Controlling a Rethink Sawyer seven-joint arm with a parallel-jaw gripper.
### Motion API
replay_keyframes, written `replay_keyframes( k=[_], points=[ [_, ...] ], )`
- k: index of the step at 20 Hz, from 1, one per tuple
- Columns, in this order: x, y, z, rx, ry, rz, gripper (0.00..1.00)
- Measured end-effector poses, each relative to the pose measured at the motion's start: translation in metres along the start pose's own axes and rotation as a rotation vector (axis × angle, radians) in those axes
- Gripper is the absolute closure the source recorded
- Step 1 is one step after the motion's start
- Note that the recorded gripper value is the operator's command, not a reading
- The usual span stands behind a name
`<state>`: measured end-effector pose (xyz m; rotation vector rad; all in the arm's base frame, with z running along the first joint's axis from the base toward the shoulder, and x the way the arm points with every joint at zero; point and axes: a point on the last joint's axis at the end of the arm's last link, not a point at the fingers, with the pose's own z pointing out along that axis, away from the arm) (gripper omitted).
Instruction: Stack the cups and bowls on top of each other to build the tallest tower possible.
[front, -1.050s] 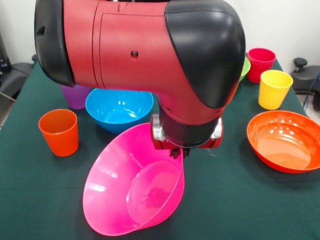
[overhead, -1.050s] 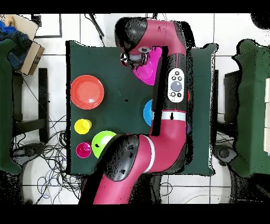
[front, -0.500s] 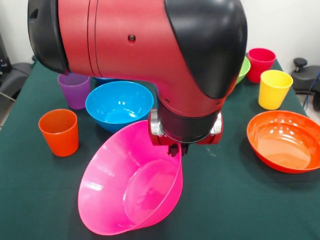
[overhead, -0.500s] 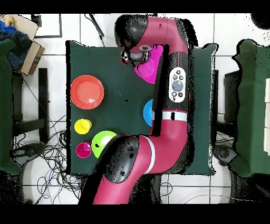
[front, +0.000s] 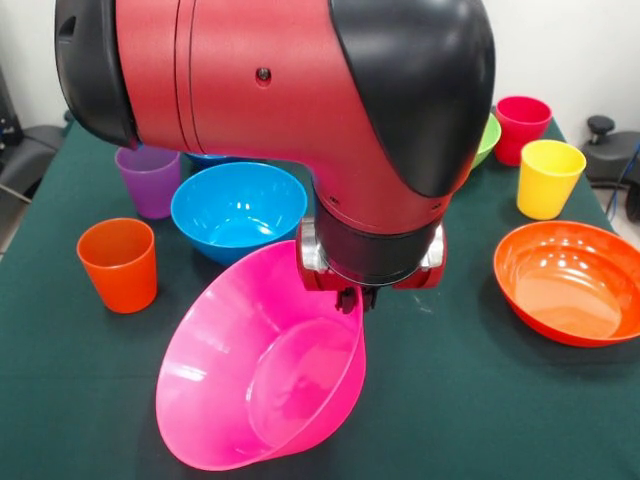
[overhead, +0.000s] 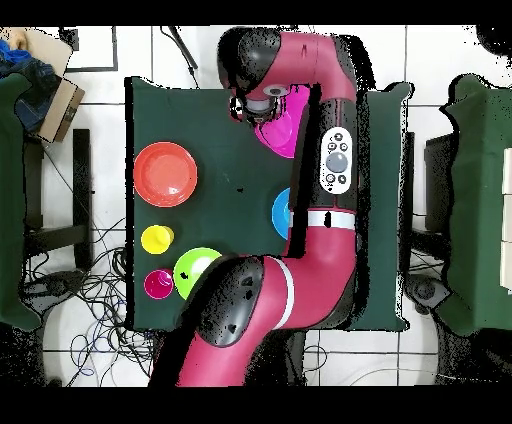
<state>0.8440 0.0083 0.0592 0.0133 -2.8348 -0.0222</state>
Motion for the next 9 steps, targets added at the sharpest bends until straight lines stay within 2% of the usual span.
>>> replay_keyframes(
  k=[9],
  points=[
    [0.0001,-0.0014,0.0055,-0.003,0.007,0.002,1.00]
  ],
)
